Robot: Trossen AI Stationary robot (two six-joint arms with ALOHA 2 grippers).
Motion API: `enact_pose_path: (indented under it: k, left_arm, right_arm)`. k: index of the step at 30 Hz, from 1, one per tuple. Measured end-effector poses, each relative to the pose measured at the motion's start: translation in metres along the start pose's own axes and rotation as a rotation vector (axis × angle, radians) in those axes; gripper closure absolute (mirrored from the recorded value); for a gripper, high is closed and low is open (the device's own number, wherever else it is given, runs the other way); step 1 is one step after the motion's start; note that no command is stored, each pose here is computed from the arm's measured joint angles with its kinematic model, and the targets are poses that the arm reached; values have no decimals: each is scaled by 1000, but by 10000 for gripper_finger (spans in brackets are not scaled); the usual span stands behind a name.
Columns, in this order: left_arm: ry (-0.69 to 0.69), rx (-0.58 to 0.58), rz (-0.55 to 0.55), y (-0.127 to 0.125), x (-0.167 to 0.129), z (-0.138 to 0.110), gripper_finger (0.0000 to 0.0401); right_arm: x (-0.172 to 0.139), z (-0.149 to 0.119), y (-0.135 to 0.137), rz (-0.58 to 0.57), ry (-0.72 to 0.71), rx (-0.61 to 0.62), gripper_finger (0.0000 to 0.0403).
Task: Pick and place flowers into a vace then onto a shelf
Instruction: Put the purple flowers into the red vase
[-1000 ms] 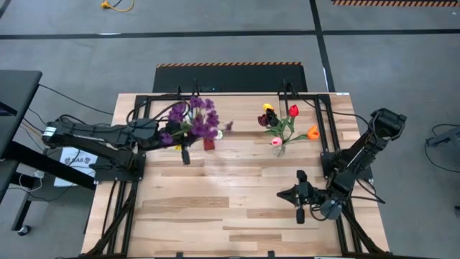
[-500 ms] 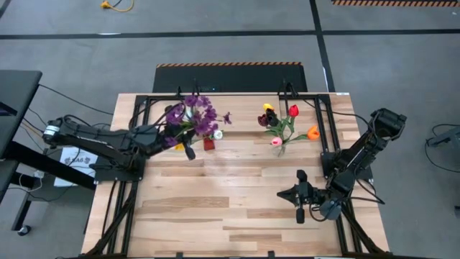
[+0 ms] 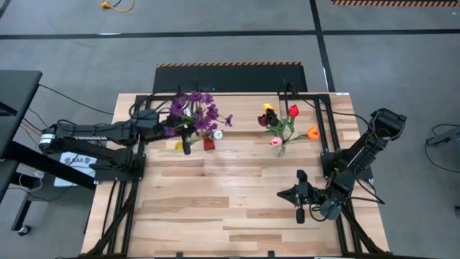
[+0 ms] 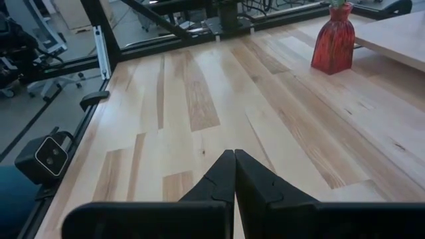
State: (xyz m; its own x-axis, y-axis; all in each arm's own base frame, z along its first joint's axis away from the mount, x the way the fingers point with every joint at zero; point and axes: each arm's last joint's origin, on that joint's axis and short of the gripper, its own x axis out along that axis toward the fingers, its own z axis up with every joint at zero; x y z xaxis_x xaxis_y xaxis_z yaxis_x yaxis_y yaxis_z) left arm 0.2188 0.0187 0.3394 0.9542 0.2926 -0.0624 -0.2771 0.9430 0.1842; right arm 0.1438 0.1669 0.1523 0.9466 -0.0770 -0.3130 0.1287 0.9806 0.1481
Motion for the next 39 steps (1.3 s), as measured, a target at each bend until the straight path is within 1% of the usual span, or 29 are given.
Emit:
enact_pose_path:
  k: [7, 10, 13, 21, 29, 32, 39]
  left_arm:
    - [7, -2, -105, 17, 0, -4, 399]
    - [0, 17, -161, 22, 0, -5, 399]
    - [-1, 41, -188, 27, 1, -7, 399]
    - [-26, 60, -310, 49, 0, -11, 399]
    - [-99, 65, -453, 75, -3, -30, 399]
    - [-84, 46, -498, 80, 0, -38, 399]
    - [-61, 34, -533, 80, 14, -47, 399]
  right_arm:
    - [0, 0, 0, 0, 0, 8, 403]
    - [0, 0, 0, 0, 0, 8, 403]
    - [0, 0, 0, 0, 0, 18, 403]
    - [0, 0, 0, -1, -1, 27, 403]
    - [0, 0, 0, -2, -2, 28, 403]
    - [0, 0, 0, -2, -5, 33, 403]
    - [3, 2, -2, -17, -8, 47, 403]
